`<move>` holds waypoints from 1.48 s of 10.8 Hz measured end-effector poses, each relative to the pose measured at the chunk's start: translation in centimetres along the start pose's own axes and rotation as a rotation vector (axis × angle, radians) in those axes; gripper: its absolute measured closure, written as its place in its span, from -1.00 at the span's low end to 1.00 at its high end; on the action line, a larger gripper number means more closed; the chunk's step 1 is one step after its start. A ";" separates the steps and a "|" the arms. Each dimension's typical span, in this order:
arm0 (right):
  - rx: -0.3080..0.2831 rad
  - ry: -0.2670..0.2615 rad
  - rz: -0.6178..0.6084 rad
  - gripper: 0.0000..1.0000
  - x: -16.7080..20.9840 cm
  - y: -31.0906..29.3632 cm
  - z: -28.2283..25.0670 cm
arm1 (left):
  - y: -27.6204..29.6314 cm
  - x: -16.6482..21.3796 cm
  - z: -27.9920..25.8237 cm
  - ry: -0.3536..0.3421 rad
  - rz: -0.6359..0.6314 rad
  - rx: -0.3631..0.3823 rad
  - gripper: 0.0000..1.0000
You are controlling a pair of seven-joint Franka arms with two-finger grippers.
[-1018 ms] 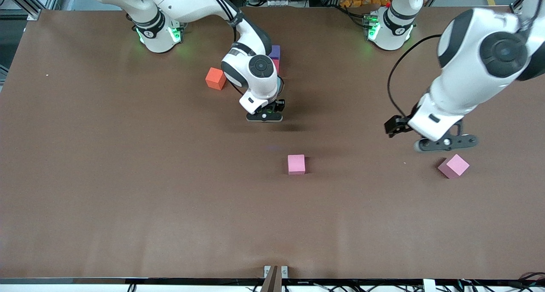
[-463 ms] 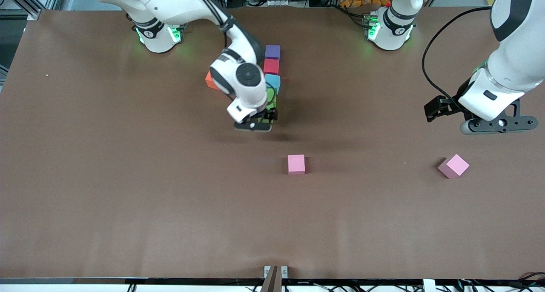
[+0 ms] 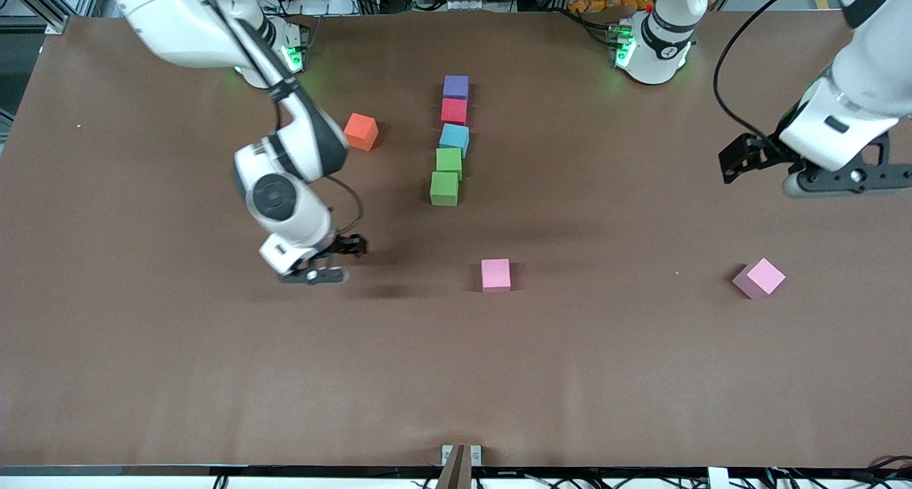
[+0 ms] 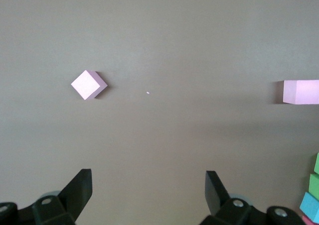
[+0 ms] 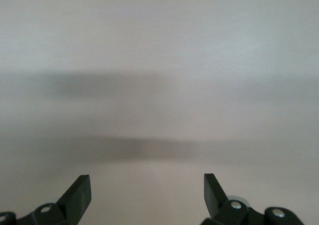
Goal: Arrange blocks into number 1
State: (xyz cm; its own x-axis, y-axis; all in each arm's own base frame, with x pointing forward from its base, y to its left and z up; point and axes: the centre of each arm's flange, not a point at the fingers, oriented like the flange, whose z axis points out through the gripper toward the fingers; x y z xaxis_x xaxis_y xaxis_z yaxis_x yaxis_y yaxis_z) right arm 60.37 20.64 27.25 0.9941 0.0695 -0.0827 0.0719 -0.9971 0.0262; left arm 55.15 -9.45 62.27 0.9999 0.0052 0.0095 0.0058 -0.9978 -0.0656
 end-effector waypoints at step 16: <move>-0.010 0.113 -0.060 -1.00 -7.2 10.7 -21.7 | -2.5 -3.8 -4.7 0.014 -0.044 -0.011 -1.00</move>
State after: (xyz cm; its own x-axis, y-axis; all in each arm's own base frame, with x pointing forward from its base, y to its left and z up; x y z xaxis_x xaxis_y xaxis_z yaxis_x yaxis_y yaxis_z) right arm 55.73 10.14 49.73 0.9907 0.1330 0.0282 0.1319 -0.9906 0.0349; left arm 51.31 -7.33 67.04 0.9985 0.0477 0.0258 0.0491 -0.9974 -0.0536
